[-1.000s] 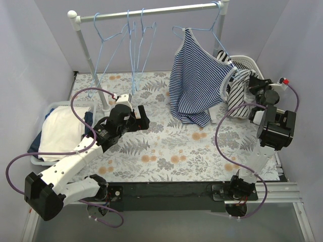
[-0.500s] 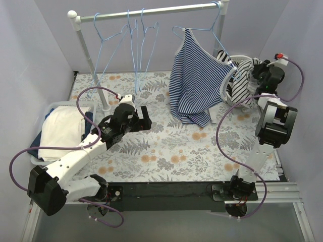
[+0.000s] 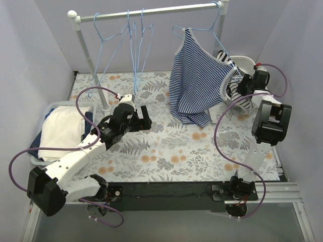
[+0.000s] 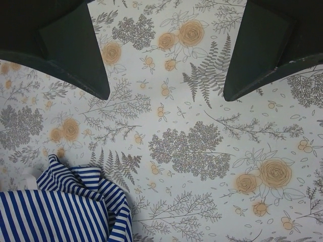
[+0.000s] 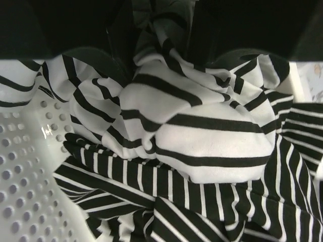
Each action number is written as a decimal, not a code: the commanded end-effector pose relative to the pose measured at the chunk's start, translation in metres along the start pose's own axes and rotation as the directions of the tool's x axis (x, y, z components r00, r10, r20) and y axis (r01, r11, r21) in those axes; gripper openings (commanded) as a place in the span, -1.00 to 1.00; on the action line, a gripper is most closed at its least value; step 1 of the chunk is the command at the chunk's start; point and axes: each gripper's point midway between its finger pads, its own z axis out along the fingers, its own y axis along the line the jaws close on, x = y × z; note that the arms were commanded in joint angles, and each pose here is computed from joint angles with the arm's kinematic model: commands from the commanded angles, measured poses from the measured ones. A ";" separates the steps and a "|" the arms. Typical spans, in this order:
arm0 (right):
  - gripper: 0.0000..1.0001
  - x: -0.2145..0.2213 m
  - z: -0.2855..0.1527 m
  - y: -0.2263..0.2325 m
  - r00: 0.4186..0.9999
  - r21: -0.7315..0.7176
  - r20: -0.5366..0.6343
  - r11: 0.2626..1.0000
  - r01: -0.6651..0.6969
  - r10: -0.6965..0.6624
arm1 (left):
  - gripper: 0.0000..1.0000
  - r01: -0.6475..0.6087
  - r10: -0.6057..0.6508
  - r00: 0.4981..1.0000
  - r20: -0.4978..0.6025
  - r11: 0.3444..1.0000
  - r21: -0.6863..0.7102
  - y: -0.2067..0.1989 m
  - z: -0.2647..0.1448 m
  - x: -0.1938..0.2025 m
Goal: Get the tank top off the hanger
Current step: Place the tank top in the bin, then pick up the hanger.
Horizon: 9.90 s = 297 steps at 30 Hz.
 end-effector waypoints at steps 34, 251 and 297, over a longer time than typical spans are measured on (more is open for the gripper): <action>-0.75 -0.019 -0.281 0.018 0.860 0.027 0.501 0.991 -0.132 0.101 | 0.96 0.021 -0.035 0.991 0.126 0.993 0.113 -0.018 -0.041 -0.036; -0.97 -0.017 -0.330 0.271 0.754 -0.288 0.621 0.833 0.473 -0.214 | 0.84 -0.068 -0.025 0.945 0.325 0.960 0.271 -0.262 0.027 -0.211; 0.19 0.021 -0.382 0.214 0.803 -0.340 0.587 0.870 0.357 -0.100 | -1.00 -0.253 0.098 0.857 0.505 0.935 0.248 -0.257 -0.049 -0.265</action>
